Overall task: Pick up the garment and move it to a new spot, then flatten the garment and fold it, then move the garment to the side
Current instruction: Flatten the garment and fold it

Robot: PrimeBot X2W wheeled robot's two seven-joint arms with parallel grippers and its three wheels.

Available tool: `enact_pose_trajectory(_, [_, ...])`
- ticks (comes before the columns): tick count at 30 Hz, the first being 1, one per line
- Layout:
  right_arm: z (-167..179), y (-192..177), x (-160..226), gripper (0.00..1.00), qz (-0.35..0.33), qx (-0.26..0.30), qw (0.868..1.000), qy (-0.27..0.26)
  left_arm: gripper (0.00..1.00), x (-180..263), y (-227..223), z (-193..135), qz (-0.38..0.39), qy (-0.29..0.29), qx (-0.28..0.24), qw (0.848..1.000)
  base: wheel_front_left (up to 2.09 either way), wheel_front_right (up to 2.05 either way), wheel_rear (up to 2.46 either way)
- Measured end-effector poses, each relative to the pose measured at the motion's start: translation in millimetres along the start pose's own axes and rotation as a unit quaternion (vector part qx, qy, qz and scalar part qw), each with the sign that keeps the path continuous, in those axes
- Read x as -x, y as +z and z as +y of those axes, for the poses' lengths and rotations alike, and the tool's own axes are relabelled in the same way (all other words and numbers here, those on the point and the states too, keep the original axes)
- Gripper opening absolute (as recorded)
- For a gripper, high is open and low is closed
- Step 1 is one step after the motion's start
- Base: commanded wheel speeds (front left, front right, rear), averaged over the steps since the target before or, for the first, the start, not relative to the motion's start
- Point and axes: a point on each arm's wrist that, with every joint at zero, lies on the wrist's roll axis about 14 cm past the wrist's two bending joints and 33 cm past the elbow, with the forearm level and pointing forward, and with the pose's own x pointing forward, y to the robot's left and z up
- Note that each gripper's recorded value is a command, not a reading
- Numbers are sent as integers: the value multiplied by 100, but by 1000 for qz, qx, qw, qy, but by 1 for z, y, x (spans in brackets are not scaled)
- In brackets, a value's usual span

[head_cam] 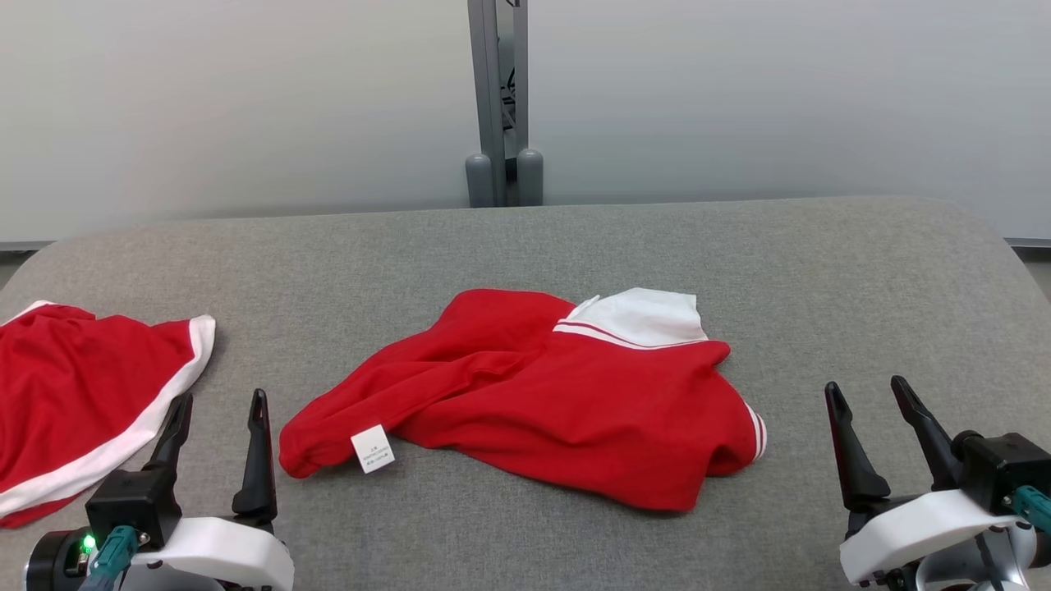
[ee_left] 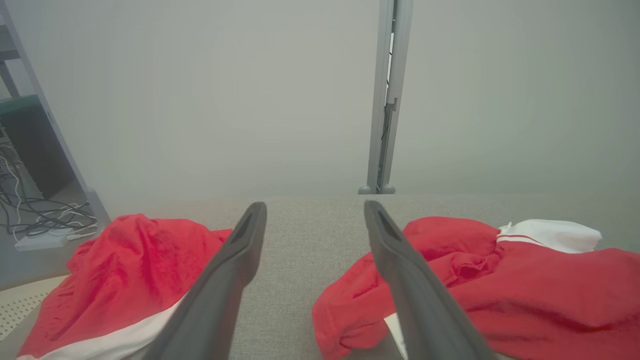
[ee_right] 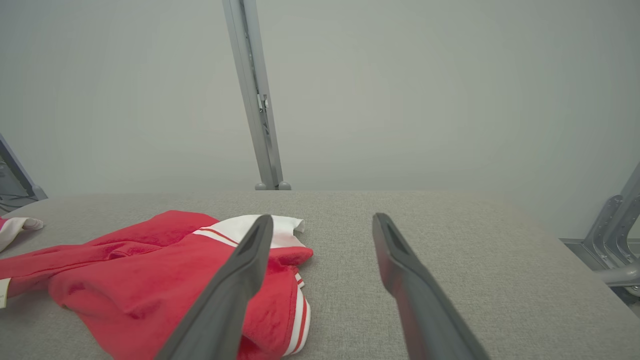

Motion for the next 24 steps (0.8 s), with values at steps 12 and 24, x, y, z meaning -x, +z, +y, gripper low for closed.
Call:
enact_pose_trajectory(12, [3, -6, -25, 100, 18, -1, 1000, 8, 100, -6, -4, 3, 8, 3, 3, 1000, 0, 0, 0])
enact_pose_trajectory(24, [22, -58, -111, 100, 124, -1, 990, 65, 100, -28, -21, 0, 25, -1, 13, 1000, 0, 0, 0])
